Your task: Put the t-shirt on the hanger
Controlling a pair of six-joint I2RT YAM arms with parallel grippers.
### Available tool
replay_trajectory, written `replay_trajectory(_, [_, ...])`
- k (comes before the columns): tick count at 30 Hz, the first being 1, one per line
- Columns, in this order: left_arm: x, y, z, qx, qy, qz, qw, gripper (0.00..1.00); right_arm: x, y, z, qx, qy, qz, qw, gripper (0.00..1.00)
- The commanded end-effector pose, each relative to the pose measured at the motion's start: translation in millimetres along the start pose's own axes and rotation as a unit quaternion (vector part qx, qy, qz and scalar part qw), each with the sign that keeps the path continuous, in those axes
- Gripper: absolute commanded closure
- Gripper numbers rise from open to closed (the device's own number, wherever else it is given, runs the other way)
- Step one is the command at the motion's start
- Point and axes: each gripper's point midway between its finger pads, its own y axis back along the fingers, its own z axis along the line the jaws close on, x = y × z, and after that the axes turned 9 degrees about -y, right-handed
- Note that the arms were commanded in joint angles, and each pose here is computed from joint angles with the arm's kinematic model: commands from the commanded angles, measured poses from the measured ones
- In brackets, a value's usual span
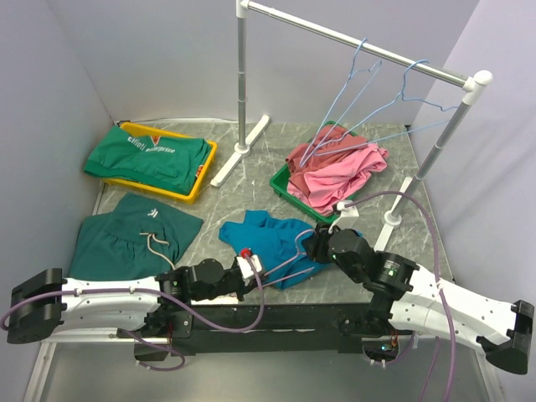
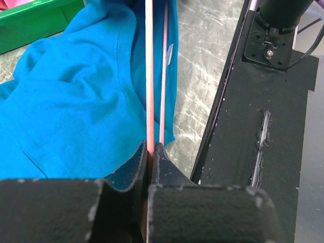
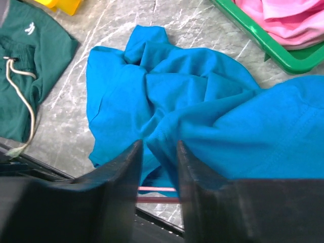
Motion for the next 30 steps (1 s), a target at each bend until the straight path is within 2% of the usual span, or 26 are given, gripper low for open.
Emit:
replay_trajectory(1, [-36.8, -2.0, -4.9, 0.01, 0.016, -0.081, 0.997, 0.99, -10.7, 6.5, 10.6, -0.034, 0.003, -0.017, 0.999, 0.52])
replay_trajectory(2, [-36.6, -2.9, -5.5, 0.011, 0.019, -0.079, 0.997, 0.99, -11.5, 8.2, 16.3, -0.051, 0.009, -0.017, 0.998, 0.43])
replay_trajectory(5, [-30.2, -5.7, -8.3, 0.02, 0.026, -0.064, 0.997, 0.99, -20.3, 17.3, 21.8, -0.083, 0.003, -0.039, 0.996, 0.34])
replay_trajectory(10, [-22.8, -6.7, -2.1, 0.022, 0.059, -0.053, 0.997, 0.99, -28.7, 23.0, 11.2, -0.072, -0.021, -0.067, 0.995, 0.37])
replay_trajectory(12, [-23.4, -5.9, -1.5, 0.026, 0.062, -0.056, 0.996, 0.99, -37.0, 22.8, -4.6, -0.03, -0.044, -0.091, 0.994, 0.39])
replay_trajectory(15, [-24.0, -5.0, -1.1, 0.027, 0.061, -0.059, 0.996, 0.99, -38.3, 22.0, -20.0, 0.021, -0.054, -0.094, 0.994, 0.39])
replay_trajectory(20, [-22.4, -4.7, -5.3, 0.039, 0.056, -0.06, 0.996, 0.99, -41.2, 19.6, -31.0, 0.059, -0.076, -0.105, 0.99, 0.21])
replay_trajectory(26, [-22.3, -1.2, -5.9, 0.039, 0.059, -0.07, 0.995, 0.99, -41.7, 9.3, -40.2, 0.102, -0.069, -0.095, 0.988, 0.2])
replay_trajectory(30, [-21.1, 1.6, -6.8, 0.041, 0.058, -0.077, 0.995, 0.99, -48.9, 4.0, -42.9, 0.092, -0.085, -0.094, 0.988, 0.21])
